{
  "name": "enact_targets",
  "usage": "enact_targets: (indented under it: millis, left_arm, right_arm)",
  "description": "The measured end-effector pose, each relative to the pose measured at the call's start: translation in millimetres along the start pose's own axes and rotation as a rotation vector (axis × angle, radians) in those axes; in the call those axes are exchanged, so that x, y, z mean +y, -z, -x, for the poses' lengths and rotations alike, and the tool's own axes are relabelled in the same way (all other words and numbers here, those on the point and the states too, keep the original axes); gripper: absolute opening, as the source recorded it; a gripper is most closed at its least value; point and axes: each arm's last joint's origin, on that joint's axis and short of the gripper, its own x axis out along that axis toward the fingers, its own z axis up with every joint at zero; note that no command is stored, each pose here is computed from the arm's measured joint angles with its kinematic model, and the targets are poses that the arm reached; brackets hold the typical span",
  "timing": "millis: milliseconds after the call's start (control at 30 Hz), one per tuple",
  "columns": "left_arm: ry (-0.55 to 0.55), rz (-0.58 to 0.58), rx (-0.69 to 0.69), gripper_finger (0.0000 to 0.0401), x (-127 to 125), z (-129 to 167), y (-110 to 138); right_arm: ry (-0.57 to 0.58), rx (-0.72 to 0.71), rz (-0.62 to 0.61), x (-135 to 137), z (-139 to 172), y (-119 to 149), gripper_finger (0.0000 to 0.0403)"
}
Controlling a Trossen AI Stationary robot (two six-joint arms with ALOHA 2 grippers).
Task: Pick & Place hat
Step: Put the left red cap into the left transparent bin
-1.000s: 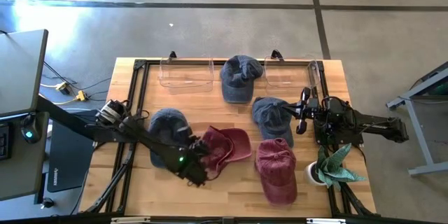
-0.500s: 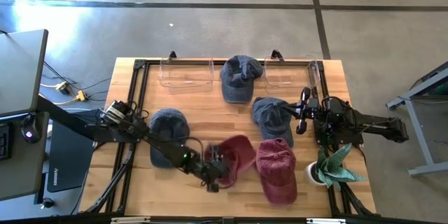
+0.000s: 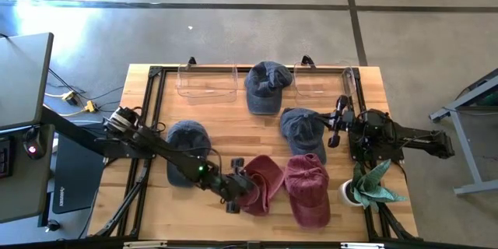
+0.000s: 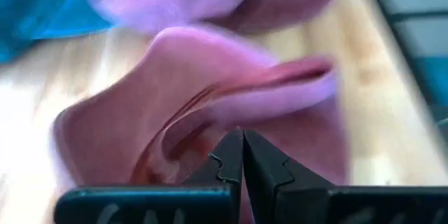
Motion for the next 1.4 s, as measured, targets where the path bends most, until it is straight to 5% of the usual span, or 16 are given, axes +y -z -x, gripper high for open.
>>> enact_targets:
  millis: [167, 267, 567, 800, 1033, 1200, 1400]
  left_arm:
    - [0.158, -0.024, 0.062, 0.0007, 0.0, -27.5, 15.3]
    - [0.181, 0.009, 0.083, 0.0007, 7.2, -42.1, 20.4]
    - [-0.14, 0.225, 0.165, 0.0007, 56.7, -64.1, 33.6]
    - [-0.432, 0.287, 0.124, 0.0001, 77.5, -57.1, 34.1]
    - [-0.366, 0.195, -0.021, 0.0, 50.9, -17.5, 1.0]
    - [-0.334, 0.163, -0.008, 0.0, 39.7, 18.2, -9.0]
    - [-0.396, 0.213, 0.104, 0.0, 36.8, 24.8, 10.5]
  right_arm:
    - [-0.05, -0.065, -0.471, 0.7, 0.0, -7.1, 0.0001]
    - [-0.056, -0.066, -0.56, 1.4, -0.2, -7.6, 0.0001]
    - [-0.299, -0.162, -0.551, 20.8, -9.7, -18.6, 0.0001]
    - [-0.227, -0.091, -0.529, 38.7, -26.2, -10.0, 0.0]
    - [-0.298, -0.015, -0.423, 68.0, -64.7, -36.8, 0.0]
    - [-0.269, 0.233, -0.34, 96.1, -114.9, -45.5, 0.0]
    - [-0.248, 0.595, -0.273, 126.8, -177.0, -37.2, 0.0]
